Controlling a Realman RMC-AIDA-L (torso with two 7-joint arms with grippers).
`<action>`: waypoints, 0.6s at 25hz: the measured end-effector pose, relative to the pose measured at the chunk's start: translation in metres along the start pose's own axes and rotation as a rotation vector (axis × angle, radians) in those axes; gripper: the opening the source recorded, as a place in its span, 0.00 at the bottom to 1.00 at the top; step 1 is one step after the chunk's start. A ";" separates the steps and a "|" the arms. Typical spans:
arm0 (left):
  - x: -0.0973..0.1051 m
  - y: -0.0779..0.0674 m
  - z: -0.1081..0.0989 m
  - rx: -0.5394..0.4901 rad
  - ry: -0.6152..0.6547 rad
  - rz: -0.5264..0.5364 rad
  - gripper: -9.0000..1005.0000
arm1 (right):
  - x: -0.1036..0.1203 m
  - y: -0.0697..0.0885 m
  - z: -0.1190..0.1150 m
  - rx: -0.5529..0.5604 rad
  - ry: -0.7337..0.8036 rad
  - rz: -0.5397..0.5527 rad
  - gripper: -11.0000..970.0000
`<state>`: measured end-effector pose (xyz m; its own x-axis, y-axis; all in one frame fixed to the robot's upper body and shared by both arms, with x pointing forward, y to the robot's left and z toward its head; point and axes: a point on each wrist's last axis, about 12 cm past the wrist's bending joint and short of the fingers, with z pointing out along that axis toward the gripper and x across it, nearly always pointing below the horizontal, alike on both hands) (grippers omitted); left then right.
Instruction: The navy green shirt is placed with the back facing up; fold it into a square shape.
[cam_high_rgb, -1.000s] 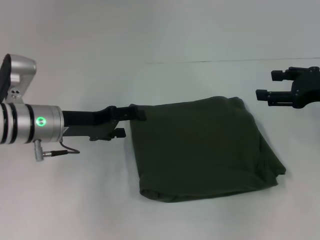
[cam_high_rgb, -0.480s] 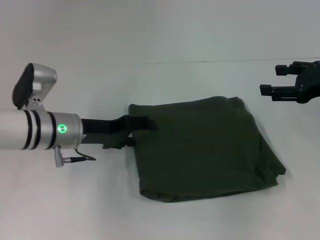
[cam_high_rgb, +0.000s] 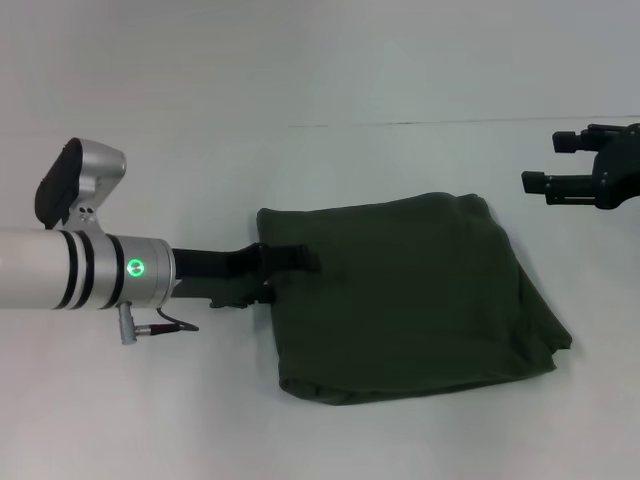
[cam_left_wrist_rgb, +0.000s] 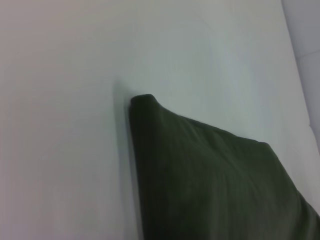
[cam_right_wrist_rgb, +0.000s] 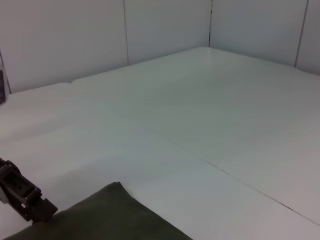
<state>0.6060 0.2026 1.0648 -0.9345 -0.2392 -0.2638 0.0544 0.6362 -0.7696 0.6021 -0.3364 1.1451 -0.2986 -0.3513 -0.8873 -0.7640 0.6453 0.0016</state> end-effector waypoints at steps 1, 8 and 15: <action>-0.001 0.000 -0.002 0.001 -0.001 0.001 0.94 | 0.000 0.000 0.000 0.000 0.000 -0.001 0.85; -0.004 0.006 -0.012 -0.006 -0.008 -0.024 0.94 | 0.001 0.000 -0.001 -0.001 0.004 -0.001 0.85; 0.005 0.003 -0.002 -0.008 0.025 -0.027 0.95 | 0.001 0.000 -0.001 -0.001 0.004 -0.001 0.85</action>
<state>0.6008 0.2047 1.0618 -0.9441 -0.2383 -0.2279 0.0257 0.6358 -0.7715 0.6011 -0.3374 1.1442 -0.3003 -0.3545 -0.8855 -0.7645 0.6446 0.0012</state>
